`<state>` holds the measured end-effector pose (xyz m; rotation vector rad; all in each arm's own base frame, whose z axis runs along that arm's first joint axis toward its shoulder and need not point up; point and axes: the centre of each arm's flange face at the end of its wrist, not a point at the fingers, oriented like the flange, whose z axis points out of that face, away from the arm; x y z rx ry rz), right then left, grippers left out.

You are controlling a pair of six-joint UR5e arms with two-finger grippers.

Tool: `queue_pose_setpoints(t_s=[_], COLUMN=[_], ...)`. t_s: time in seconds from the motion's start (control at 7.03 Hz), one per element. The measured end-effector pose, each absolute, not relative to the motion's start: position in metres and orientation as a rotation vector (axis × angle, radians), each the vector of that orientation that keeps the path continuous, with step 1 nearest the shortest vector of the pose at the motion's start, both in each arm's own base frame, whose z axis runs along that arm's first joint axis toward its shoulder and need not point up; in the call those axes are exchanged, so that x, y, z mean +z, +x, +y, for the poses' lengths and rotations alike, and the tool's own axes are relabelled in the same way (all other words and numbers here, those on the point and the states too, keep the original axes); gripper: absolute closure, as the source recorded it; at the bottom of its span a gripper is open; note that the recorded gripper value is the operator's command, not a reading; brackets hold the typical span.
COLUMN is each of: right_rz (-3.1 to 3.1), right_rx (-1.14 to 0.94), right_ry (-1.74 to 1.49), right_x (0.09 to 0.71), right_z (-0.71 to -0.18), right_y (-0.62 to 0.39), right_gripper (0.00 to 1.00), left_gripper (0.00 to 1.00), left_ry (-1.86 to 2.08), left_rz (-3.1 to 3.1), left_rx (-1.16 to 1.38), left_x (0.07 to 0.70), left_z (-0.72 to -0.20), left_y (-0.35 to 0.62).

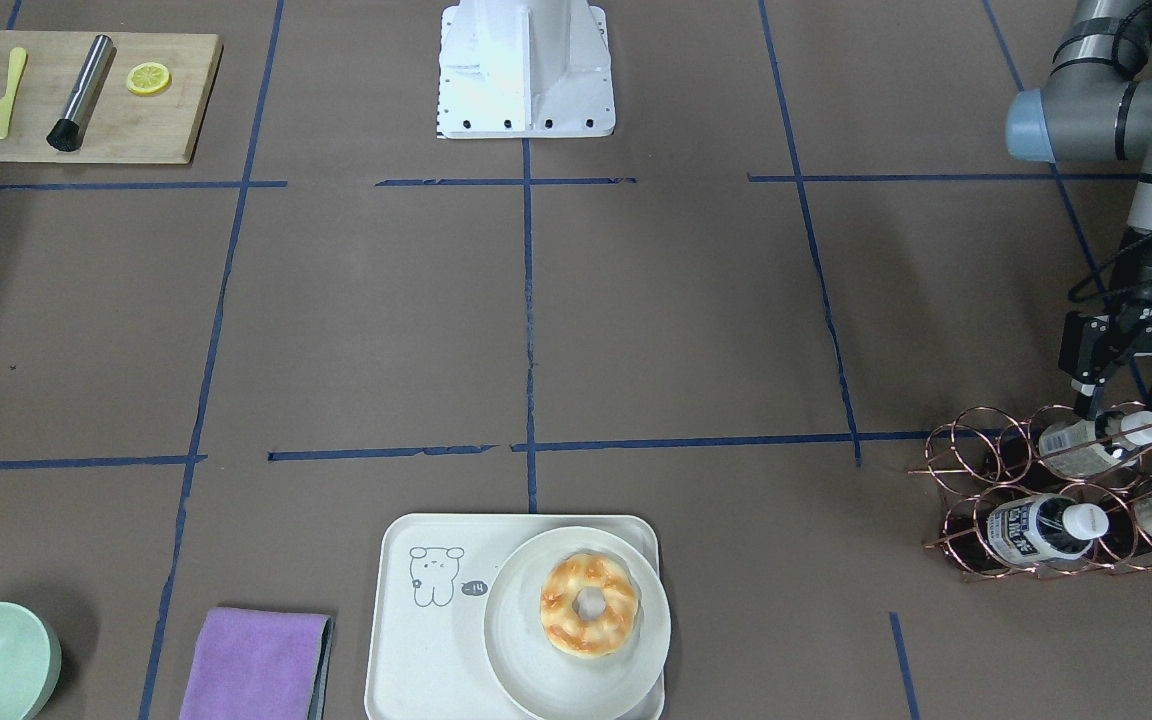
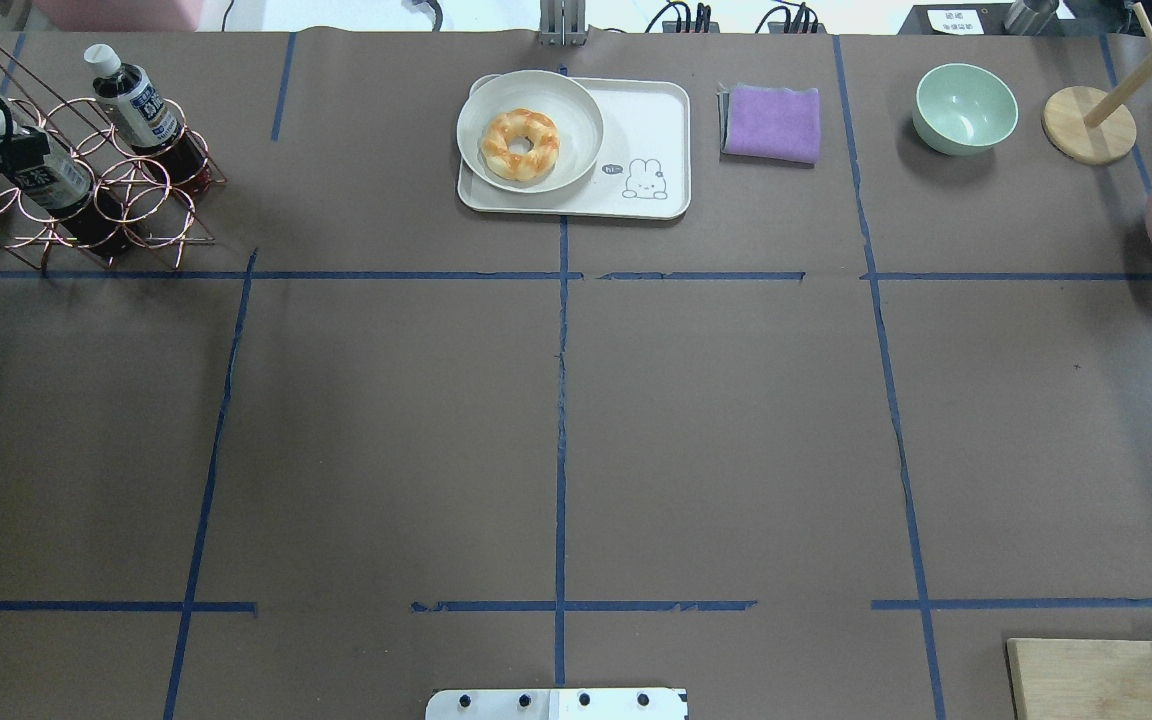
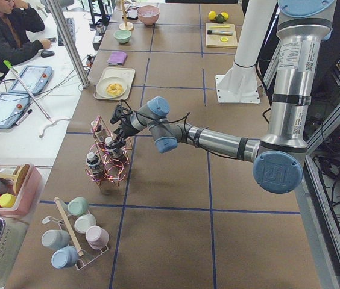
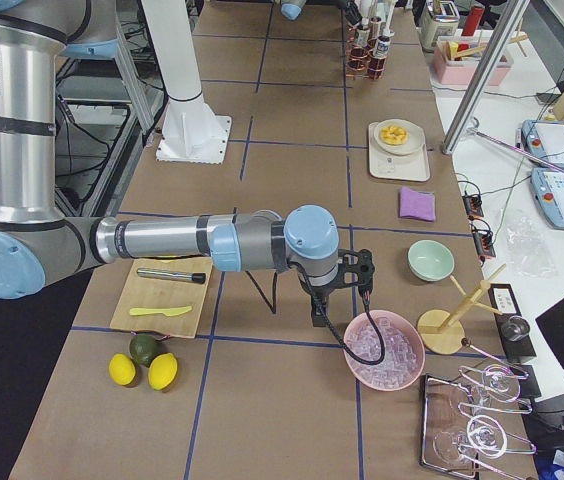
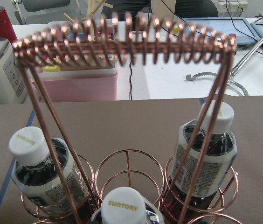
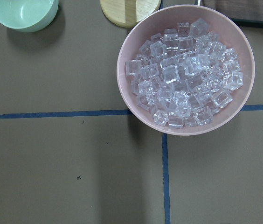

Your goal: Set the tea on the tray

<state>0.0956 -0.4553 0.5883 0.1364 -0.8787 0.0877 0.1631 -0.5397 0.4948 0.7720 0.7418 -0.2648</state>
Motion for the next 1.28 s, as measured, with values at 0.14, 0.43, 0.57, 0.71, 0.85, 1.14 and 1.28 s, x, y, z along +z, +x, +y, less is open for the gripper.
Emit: queue_pose_setpoints(t_s=[0.14, 0.43, 0.57, 0.71, 0.85, 1.14, 1.28], right_rz=[-0.879, -0.88, -0.88, -0.88, -0.88, -0.88, -0.88], right_rx=[0.088, 0.089, 0.089, 0.089, 0.089, 0.087, 0.086], right_ry=[0.137, 0.137, 0.137, 0.138, 0.138, 0.142, 0.144], right_x=[0.588, 0.587, 0.587, 0.587, 0.587, 0.585, 0.584], right_z=[-0.455, -0.455, -0.455, -0.455, -0.455, -0.456, -0.456], right_y=[0.096, 0.096, 0.096, 0.096, 0.096, 0.096, 0.096], right_gripper=[0.0, 0.0, 0.0, 0.0, 0.0, 0.0, 0.0], left_gripper=[0.26, 0.27, 0.28, 0.28, 0.28, 0.29, 0.3], left_ry=[0.776, 0.777, 0.777, 0.778, 0.779, 0.78, 0.781], left_rz=[0.738, 0.732, 0.729, 0.725, 0.722, 0.722, 0.721], left_rx=[-0.256, -0.254, -0.256, -0.26, -0.264, -0.267, -0.268], left_x=[0.495, 0.495, 0.496, 0.496, 0.496, 0.495, 0.495], left_z=[-0.54, -0.541, -0.541, -0.543, -0.544, -0.549, -0.552], left_y=[0.163, 0.161, 0.159, 0.157, 0.155, 0.157, 0.158])
